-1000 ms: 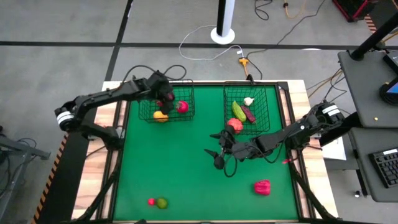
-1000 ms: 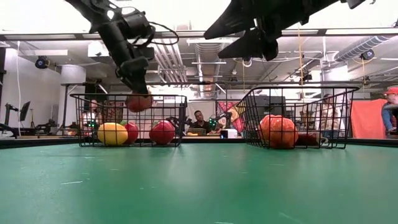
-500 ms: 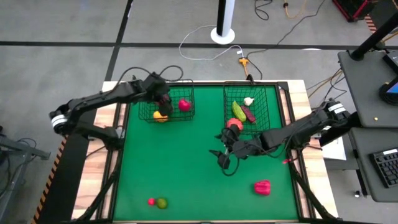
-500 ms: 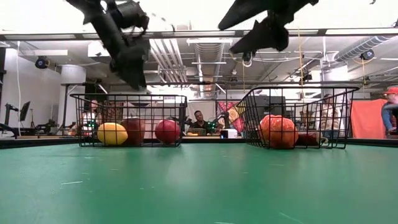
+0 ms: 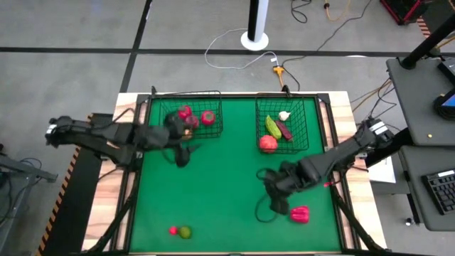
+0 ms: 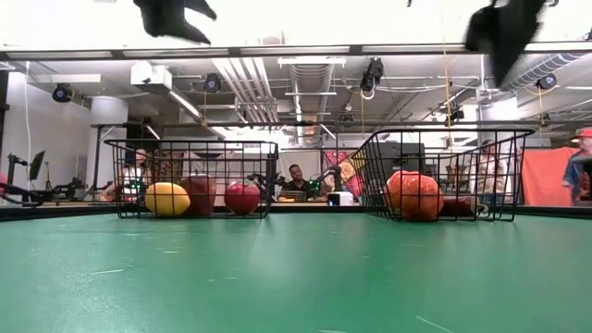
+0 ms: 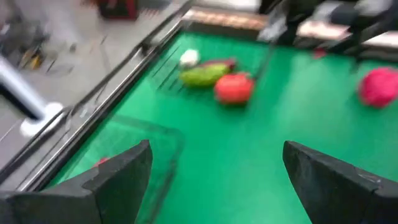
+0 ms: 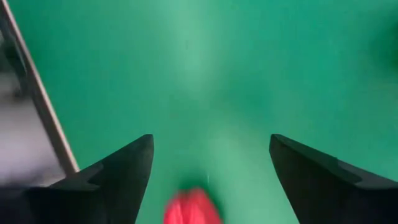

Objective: Sort produce into baskets
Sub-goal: Put the red bell pepper into the right wire basket

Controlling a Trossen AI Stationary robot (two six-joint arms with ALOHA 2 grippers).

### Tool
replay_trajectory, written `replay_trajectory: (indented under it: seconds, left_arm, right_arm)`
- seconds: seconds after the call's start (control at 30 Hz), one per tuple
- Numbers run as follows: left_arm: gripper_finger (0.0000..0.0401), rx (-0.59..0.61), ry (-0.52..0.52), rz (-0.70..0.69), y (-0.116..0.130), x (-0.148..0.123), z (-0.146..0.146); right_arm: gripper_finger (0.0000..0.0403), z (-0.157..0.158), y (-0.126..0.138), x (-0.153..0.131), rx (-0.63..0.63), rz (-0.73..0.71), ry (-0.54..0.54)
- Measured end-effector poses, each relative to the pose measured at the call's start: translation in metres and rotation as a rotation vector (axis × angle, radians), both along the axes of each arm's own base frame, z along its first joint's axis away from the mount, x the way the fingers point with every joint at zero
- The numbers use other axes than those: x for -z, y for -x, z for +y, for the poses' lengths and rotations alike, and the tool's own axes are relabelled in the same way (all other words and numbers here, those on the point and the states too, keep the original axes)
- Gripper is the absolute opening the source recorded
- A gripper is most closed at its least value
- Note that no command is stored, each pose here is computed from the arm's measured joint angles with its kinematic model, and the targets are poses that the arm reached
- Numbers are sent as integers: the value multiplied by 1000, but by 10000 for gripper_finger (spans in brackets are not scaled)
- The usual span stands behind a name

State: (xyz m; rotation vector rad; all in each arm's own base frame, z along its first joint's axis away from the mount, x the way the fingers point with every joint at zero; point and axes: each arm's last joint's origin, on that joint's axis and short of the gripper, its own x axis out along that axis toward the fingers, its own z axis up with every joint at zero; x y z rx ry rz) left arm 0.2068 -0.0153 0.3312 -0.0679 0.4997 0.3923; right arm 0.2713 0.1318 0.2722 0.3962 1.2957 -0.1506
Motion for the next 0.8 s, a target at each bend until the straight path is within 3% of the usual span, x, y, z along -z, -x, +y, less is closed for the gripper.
replay_trajectory:
  seconds: [0.2, 0.37, 0.8]
  left_arm:
    - [341, 110, -54, -107, -2, -3, -57]
    - [341, 56, -147, -123, -5, 6, -84]
    - [341, 29, -222, -67, -27, 29, -103]
  right_arm:
    - [304, 48, 34, 13, -140, 231, -55]
    - [304, 80, 51, 28, -219, 266, 8]
    - [304, 92, 48, 60, -190, 383, 87]
